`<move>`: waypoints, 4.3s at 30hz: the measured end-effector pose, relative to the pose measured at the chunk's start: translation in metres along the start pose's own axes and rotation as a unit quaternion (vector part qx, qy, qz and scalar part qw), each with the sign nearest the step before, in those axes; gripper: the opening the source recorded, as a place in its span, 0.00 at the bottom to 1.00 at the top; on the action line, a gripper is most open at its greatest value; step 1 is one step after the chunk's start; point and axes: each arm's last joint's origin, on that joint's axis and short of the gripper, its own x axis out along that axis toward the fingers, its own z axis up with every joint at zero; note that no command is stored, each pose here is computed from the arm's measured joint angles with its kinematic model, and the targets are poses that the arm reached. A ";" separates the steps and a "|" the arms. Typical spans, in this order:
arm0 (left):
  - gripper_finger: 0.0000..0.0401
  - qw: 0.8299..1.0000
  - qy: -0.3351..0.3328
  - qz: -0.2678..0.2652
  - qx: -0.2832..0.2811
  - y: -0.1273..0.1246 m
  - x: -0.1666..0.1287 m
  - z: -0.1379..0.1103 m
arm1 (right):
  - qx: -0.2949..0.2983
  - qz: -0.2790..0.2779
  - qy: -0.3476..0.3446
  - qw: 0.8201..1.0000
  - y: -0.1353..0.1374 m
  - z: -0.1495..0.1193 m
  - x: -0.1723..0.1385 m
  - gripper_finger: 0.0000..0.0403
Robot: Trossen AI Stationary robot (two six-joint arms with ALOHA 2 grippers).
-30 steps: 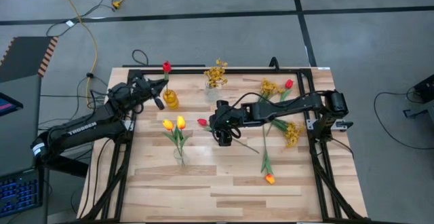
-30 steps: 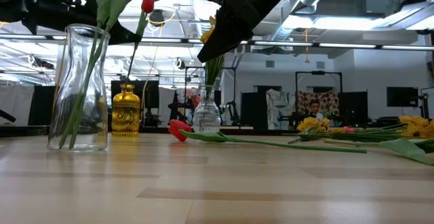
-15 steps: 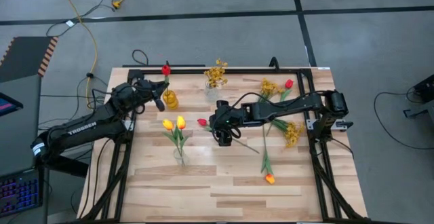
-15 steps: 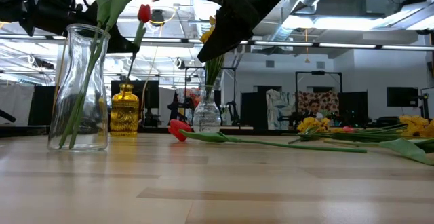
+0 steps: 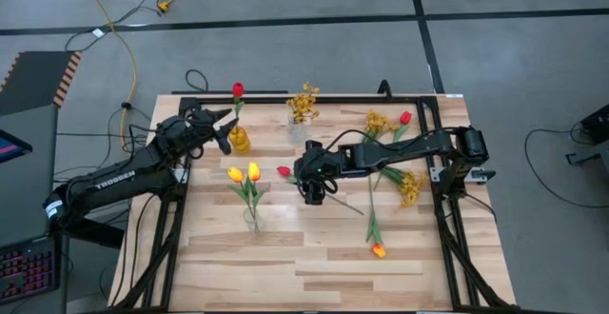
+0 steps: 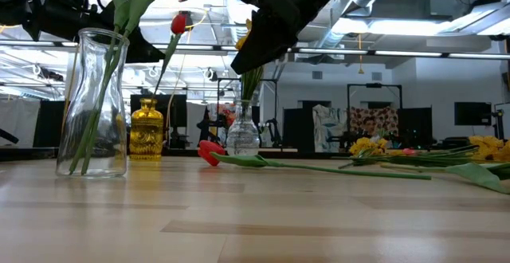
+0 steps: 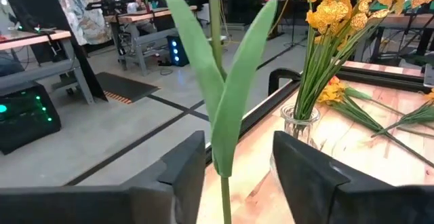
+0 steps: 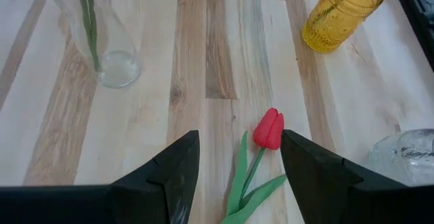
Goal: Sort flowers into vase by color
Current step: Put the bottom red flower into the yellow vase
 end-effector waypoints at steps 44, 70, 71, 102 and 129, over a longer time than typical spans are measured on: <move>0.51 0.998 -0.064 0.018 0.018 0.005 -0.036 0.012 | 0.111 -0.026 0.175 0.978 -0.007 -0.038 0.068 0.58; 0.51 0.998 -0.061 0.014 0.016 0.005 -0.036 0.012 | 0.155 -0.042 0.211 0.964 -0.013 -0.062 0.099 0.28; 0.51 0.998 -0.061 0.014 0.016 0.005 -0.036 0.012 | 0.162 -0.044 0.211 0.963 -0.014 -0.062 0.099 0.25; 0.51 0.995 -0.098 0.004 0.029 0.007 -0.047 0.044 | 0.149 -0.033 0.174 0.973 -0.020 0.025 0.038 0.06; 0.51 0.992 -0.121 -0.013 0.021 0.009 -0.077 0.047 | 0.072 -0.131 -0.137 0.979 -0.038 0.099 -0.027 0.06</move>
